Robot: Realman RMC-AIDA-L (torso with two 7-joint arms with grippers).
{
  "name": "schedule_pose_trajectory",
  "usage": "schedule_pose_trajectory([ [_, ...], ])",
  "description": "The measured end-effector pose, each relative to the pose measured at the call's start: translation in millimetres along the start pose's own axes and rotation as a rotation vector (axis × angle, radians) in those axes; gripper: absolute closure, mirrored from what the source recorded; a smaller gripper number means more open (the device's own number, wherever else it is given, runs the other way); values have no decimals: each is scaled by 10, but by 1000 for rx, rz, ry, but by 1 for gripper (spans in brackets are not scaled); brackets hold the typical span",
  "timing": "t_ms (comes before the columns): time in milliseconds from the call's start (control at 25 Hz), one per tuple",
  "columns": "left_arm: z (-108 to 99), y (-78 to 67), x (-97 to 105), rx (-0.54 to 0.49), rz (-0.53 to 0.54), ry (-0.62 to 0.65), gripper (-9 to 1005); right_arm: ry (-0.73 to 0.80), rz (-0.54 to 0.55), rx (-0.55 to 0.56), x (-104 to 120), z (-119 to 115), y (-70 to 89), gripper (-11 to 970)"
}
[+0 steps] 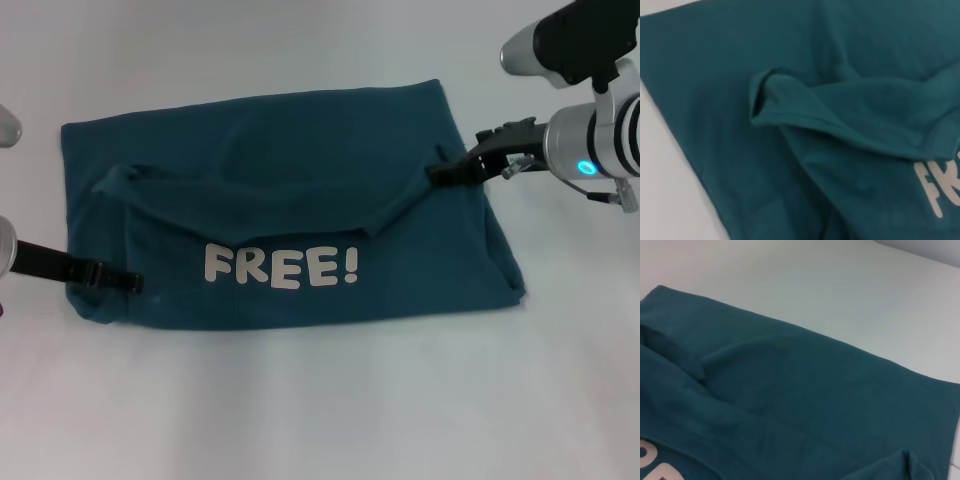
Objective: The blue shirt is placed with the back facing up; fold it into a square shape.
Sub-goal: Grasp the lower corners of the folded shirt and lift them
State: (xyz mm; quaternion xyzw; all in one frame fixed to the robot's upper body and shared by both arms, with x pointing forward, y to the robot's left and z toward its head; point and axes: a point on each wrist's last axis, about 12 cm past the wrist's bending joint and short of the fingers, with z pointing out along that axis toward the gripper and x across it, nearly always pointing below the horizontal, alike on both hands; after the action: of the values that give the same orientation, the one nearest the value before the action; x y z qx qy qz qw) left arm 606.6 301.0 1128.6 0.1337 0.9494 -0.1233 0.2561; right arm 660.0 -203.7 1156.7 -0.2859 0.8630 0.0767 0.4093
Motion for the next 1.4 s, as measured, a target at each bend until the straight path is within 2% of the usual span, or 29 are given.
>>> schedule_pose_trajectory([
  [400,-7,129,62,-64,-64,5,86,10,7,-3,3,4,14,38],
  [680,-44,143,98,-36,-94,26,91,5,-1,-6,-28,3,33,39],
  [920,-156,238,92,5,-146,5,96,10,-4,-7,-8,9,42,39],
  [1120,-124,266,116,7,-162,9,100,16,-12,-10,10,21,63,40],
  [1400,-28,228,159,37,-164,40,105,17,-18,-13,2,25,85,41],
])
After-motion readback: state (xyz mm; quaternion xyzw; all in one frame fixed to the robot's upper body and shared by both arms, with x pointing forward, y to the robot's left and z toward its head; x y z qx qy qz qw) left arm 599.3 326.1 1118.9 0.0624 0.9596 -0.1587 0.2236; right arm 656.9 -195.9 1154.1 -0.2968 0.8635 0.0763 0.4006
